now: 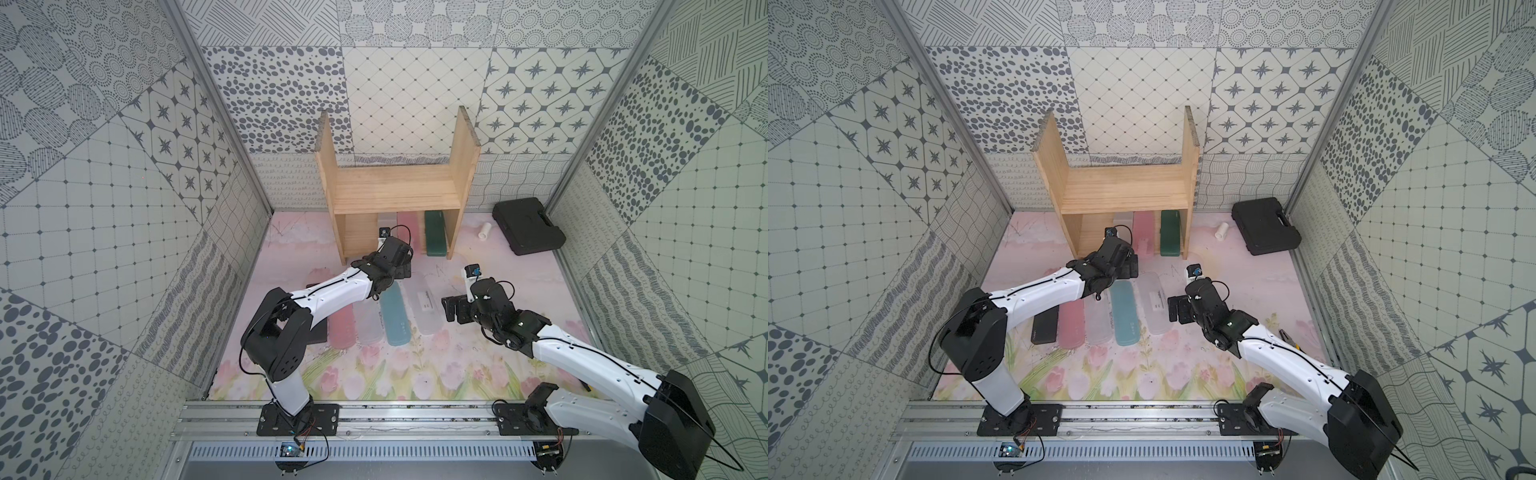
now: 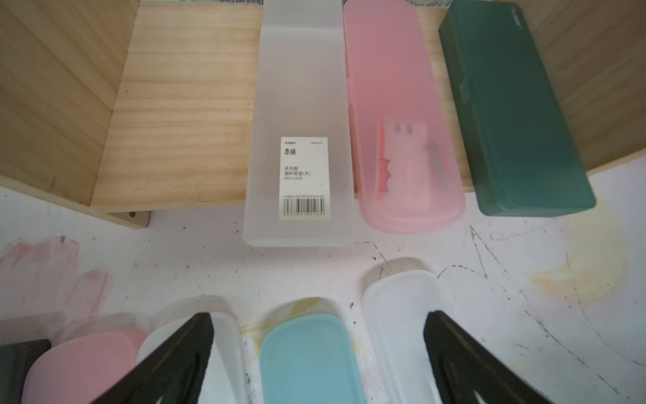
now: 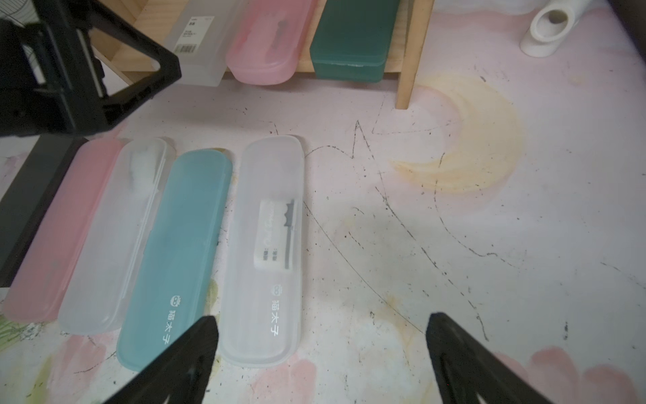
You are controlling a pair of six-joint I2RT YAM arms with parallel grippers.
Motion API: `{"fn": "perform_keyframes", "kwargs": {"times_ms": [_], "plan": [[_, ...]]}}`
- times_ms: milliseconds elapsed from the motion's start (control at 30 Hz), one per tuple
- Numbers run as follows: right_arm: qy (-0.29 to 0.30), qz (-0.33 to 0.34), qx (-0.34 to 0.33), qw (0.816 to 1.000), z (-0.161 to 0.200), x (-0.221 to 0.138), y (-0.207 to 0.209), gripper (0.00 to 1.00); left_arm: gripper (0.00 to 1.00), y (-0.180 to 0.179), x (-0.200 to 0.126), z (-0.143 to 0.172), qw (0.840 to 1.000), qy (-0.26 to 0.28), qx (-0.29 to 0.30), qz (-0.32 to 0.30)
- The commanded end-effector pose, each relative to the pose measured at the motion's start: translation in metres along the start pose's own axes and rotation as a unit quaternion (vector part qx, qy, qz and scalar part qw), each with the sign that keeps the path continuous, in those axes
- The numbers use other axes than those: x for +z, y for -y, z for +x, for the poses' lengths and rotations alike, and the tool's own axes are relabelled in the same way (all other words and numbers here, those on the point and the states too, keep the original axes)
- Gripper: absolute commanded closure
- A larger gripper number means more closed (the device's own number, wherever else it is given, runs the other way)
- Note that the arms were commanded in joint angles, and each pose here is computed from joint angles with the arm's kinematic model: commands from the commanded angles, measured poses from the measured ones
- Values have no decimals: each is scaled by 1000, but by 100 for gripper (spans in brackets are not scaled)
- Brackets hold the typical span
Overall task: Remove the pencil cases from the shelf
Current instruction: Pick up the pencil case from the shelf.
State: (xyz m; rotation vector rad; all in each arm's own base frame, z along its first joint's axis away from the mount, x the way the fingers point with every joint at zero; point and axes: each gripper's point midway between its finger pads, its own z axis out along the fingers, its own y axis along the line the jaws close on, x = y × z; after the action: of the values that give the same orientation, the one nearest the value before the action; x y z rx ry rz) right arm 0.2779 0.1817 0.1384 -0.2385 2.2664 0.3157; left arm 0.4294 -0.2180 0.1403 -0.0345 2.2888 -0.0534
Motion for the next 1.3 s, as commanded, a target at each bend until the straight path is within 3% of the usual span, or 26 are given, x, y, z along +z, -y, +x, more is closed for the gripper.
{"fn": "perform_keyframes", "kwargs": {"times_ms": [0, 400, 800, 1267], "plan": [[15, -1, -5, 1000, -5, 0, 1, 2, 1, -9, 21, -9, 999, -2, 42, -34], [10, -1, -4, 1000, -4, 3, 4, 2, 1, -23, 60, -15, 997, -31, 47, -44], [6, 0, -4, 1000, -2, 7, 5, 2, 6, -26, 77, -14, 997, -42, 51, -39], [5, 0, -4, 1000, -2, 8, 5, 2, 24, -26, 81, -15, 997, -47, 60, -34]]}}
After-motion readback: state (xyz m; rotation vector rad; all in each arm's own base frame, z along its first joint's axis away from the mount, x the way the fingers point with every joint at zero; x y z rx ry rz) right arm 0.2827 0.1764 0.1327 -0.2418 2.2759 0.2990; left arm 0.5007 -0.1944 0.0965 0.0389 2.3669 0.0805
